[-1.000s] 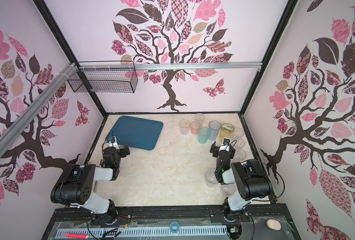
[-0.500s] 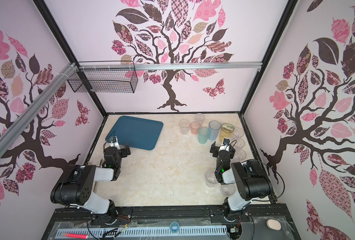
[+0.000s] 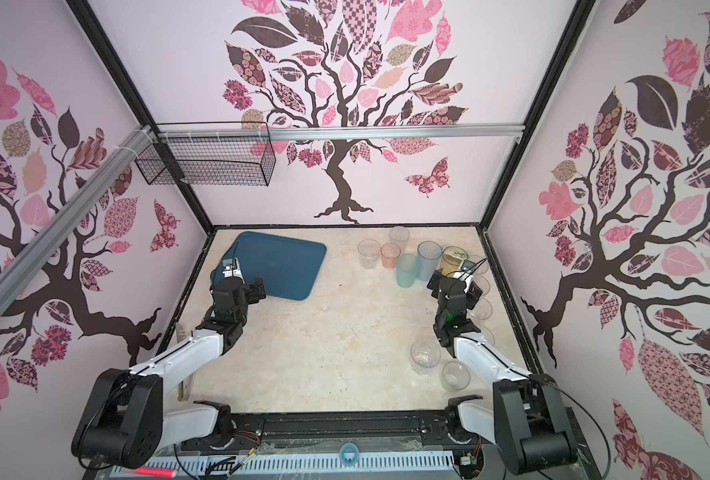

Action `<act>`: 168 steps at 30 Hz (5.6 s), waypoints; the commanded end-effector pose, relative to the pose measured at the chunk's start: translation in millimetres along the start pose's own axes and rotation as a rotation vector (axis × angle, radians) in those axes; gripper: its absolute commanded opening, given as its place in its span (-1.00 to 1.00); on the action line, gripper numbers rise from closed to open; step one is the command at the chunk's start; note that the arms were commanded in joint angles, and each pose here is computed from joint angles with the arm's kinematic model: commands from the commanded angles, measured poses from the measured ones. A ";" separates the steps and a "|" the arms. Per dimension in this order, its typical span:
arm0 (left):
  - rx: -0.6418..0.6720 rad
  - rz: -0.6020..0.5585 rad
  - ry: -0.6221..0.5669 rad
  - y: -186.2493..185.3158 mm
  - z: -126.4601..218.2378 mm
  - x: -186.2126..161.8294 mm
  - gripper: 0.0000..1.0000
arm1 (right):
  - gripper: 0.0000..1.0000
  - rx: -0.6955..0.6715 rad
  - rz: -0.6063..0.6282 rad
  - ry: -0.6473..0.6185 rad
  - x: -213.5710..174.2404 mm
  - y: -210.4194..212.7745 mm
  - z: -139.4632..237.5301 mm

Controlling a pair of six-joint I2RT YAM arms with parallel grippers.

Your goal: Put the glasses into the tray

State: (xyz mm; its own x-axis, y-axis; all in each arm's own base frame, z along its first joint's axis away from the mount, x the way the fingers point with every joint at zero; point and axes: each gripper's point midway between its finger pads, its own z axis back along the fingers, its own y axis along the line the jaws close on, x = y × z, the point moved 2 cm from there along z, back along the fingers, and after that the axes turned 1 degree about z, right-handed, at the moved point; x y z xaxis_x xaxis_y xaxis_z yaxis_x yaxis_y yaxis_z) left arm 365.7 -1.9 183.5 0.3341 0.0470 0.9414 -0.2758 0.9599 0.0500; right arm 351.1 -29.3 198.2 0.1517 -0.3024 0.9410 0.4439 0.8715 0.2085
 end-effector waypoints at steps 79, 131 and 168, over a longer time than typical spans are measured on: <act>-0.516 -0.045 0.944 -216.7 -5.6 -145.7 0.55 | 0.80 0.574 0.112 0.789 -117.9 216.2 115.4; -0.457 0.159 0.596 -126.4 54.5 -20.6 0.58 | -0.32 0.301 0.260 1.053 -247.8 210.1 54.2; -0.475 0.224 0.616 -115.1 54.2 -33.0 0.57 | -0.98 0.297 0.562 1.186 -220.5 144.7 47.5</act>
State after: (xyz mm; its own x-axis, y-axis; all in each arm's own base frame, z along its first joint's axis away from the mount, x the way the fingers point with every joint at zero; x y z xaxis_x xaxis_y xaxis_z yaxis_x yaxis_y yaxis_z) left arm 339.0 -128.4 172.2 0.7845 0.2728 0.5568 -0.0353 0.9162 -0.3991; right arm 365.1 203.8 40.7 0.9625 0.0982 0.2529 -0.1411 0.9774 0.1575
